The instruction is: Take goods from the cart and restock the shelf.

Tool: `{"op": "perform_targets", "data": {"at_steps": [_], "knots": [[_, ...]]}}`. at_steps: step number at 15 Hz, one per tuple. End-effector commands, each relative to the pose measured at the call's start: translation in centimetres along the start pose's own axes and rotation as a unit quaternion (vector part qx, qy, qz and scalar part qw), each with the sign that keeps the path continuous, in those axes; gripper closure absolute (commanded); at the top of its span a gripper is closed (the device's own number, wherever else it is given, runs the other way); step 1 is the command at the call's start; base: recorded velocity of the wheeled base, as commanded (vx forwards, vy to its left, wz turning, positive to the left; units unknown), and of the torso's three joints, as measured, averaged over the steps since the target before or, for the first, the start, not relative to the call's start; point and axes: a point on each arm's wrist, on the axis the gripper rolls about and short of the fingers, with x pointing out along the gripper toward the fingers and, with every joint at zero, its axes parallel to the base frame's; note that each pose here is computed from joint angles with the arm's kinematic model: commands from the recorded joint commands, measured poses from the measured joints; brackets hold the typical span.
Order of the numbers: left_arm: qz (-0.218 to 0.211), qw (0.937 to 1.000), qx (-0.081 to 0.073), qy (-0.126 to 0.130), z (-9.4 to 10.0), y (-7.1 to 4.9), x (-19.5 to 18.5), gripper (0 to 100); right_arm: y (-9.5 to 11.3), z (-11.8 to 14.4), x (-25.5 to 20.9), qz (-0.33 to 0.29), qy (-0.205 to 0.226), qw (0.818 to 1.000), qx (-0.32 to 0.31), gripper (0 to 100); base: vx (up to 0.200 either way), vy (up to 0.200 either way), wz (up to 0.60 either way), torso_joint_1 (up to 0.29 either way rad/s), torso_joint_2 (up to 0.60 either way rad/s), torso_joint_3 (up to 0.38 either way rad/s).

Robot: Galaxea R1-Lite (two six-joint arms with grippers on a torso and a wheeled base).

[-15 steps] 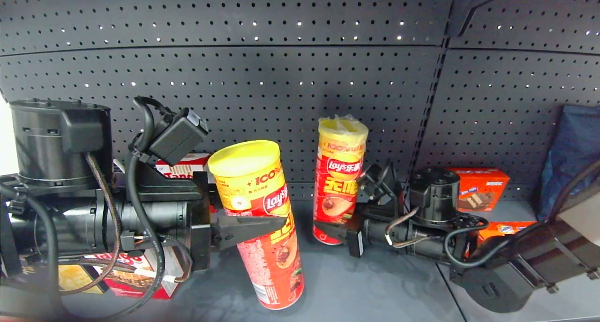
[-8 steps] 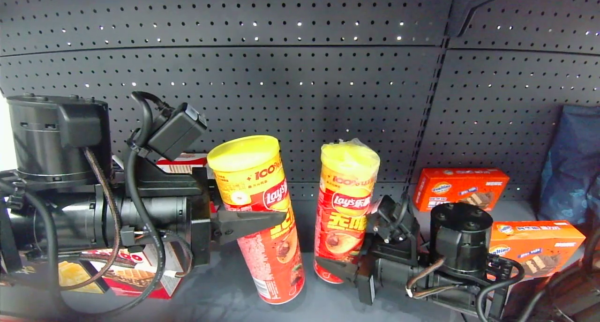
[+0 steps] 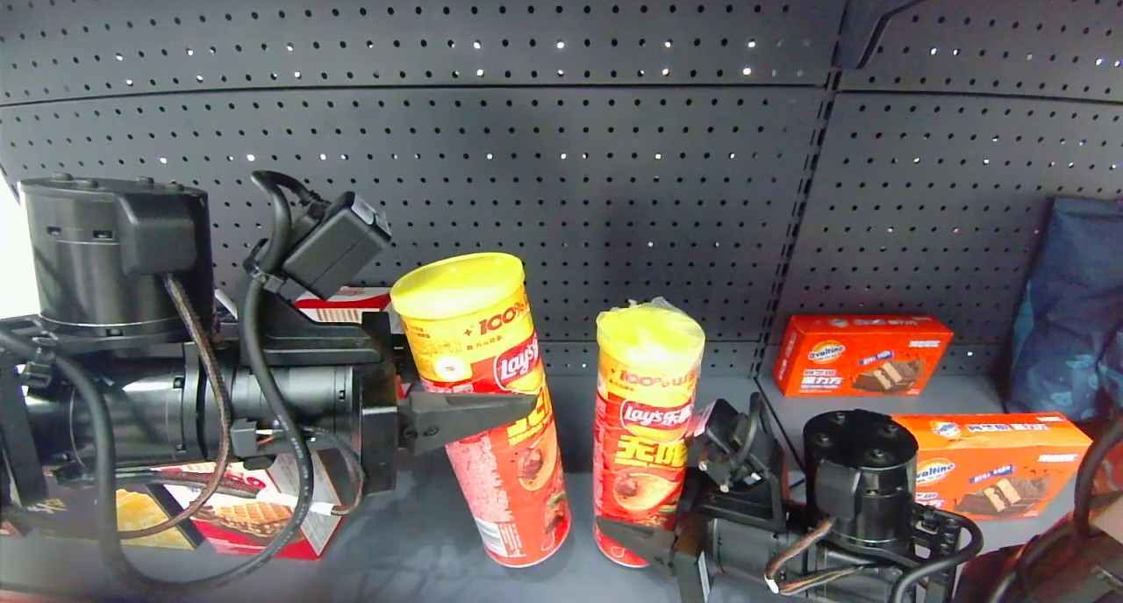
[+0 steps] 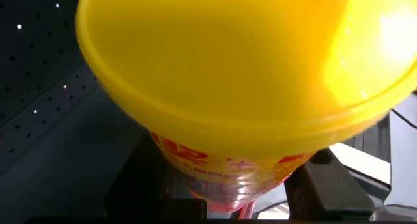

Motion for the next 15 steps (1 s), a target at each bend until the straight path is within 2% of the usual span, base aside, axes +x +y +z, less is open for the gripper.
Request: {"op": "perform_targets", "data": {"at_steps": [1, 9, 15], "knots": [[0.000, 1.0000, -0.001, 0.001, -0.1, 0.0, 0.0, 100, 0.0, -0.7, 0.5, 0.002, 0.011, 1.000, 0.002, 100, 0.000, 0.000, 0.00, 0.000, 0.00, 0.000], [-0.001, 1.0000, -0.003, 0.003, -0.3, 0.0, 0.0, 100, 0.7, -1.1, 1.8, 0.018, 0.014, 1.000, -0.001, 100, 0.000, 0.000, 0.00, 0.000, 0.00, 0.000], [-0.001, 1.0000, -0.003, 0.004, -0.4, 0.0, 0.0, 100, -0.1, -1.3, 1.4, -0.004, 0.017, 1.000, 0.003, 100, 0.000, 0.000, 0.00, 0.000, 0.00, 0.000]]}}
